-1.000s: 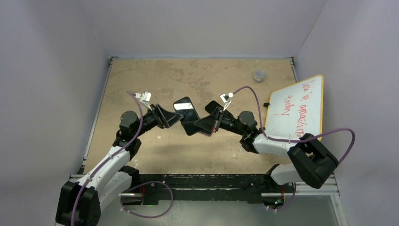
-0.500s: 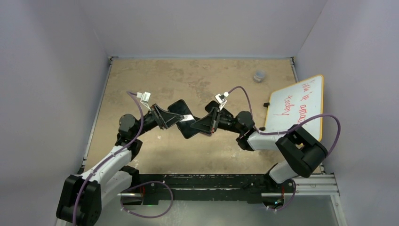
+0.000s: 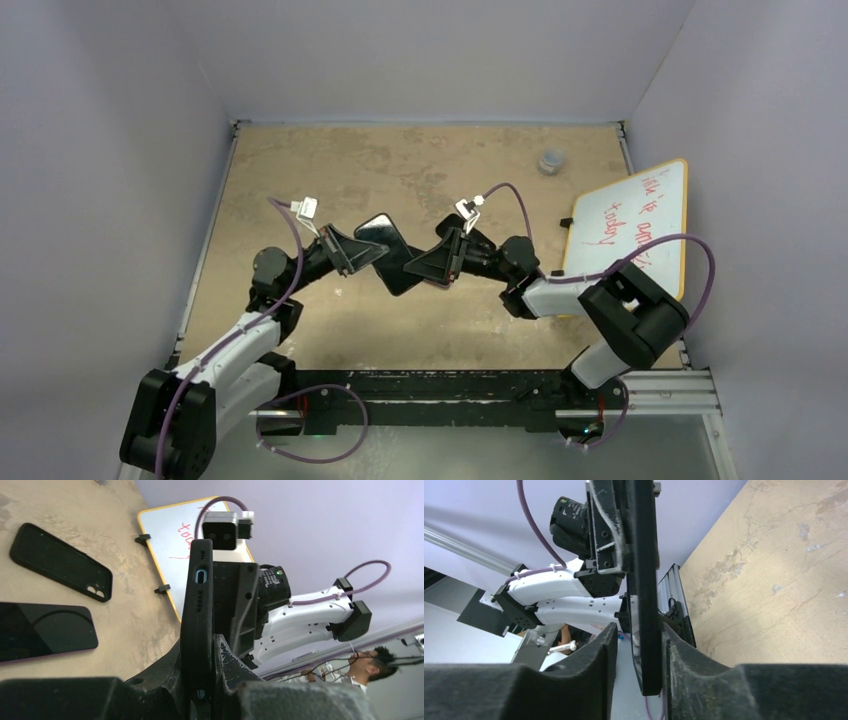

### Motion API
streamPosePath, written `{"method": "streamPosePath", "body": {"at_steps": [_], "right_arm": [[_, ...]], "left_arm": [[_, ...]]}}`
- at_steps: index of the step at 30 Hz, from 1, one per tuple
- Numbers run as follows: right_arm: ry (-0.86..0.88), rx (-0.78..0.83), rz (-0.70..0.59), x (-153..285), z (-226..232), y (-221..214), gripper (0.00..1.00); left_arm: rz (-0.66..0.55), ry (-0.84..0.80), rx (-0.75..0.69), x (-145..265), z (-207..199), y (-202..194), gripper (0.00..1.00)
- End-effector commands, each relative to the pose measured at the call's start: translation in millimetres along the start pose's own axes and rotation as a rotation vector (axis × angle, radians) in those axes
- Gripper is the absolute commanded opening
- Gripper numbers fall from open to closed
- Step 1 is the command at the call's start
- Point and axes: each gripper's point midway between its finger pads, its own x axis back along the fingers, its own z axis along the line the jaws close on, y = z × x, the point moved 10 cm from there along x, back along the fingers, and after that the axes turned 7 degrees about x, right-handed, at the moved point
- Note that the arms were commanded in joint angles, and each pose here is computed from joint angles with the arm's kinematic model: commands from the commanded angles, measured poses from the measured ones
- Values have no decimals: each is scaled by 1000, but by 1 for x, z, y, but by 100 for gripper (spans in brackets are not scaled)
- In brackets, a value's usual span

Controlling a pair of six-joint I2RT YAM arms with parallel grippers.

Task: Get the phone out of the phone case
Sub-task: Adjust the phone, then remove the phone case from the phone.

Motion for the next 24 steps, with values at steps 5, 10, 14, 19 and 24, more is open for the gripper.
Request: {"method": "streamPosePath", "body": {"at_steps": [5, 10, 14, 19, 24], "right_arm": [[-56, 180, -87, -2, 9, 14, 61], [-109, 196, -96, 2, 4, 9, 67], [-126, 190, -90, 0, 2, 0, 68], [-123, 186, -76, -6, 5, -12, 68], [-99, 212, -69, -16, 13, -22, 68]], "left_arm": [[-201, 54, 142, 12, 7, -3, 0], [-274, 51, 200, 14, 2, 1, 0], [-343, 26, 222, 16, -5, 5, 0], [-427, -4, 222, 19, -13, 10, 0], [-476, -32, 212, 20, -19, 15, 0]]}}
